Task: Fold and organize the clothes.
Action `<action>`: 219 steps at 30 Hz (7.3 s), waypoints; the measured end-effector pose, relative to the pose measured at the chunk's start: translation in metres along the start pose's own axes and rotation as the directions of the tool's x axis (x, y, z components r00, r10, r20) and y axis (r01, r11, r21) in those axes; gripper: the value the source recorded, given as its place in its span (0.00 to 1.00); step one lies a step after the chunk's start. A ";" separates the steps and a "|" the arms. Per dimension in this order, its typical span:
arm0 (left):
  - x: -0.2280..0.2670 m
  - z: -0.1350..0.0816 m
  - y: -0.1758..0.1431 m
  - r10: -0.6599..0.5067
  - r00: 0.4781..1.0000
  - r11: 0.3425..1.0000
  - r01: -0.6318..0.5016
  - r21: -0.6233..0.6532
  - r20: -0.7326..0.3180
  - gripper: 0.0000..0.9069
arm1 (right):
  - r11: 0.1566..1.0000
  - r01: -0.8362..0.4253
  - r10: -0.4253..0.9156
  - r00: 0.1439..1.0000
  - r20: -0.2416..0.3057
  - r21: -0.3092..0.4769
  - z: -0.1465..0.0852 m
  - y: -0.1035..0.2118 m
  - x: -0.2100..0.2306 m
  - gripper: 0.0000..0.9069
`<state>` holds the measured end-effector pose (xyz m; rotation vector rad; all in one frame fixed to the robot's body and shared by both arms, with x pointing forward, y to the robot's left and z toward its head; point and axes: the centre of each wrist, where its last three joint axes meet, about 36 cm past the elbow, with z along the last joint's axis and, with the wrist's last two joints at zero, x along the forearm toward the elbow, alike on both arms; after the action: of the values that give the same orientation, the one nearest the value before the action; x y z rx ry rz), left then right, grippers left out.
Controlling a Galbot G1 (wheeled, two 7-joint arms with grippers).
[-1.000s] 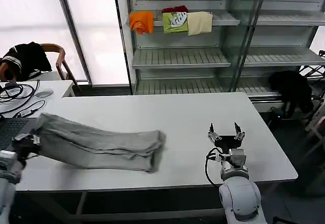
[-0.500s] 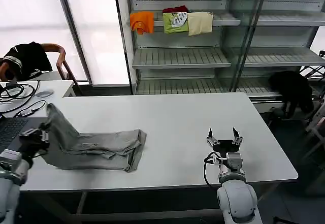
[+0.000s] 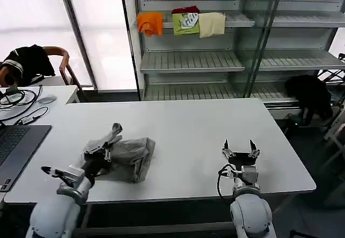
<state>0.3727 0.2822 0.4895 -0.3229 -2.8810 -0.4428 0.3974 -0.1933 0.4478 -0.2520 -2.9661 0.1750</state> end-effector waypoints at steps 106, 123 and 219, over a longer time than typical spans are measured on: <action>0.047 -0.003 0.207 -0.388 0.919 0.898 0.393 -0.198 0.066 0.02 | 0.998 0.033 -0.032 0.999 -0.014 0.058 0.041 0.006 -0.002 1.00; -0.027 0.038 0.049 -0.034 0.997 0.942 0.011 -0.334 -0.065 0.03 | 0.998 -0.004 0.005 1.000 -0.017 0.064 0.055 -0.011 0.009 1.00; -0.039 -0.023 -0.100 0.082 0.981 0.918 -0.143 0.370 0.175 1.00 | 0.885 0.253 -0.332 0.932 -0.148 -0.391 0.008 -0.014 -0.006 1.00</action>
<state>0.3889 0.1743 0.4748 -0.4696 -2.9895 0.1749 0.4000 -0.2088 0.4405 0.1360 -2.7541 -0.4220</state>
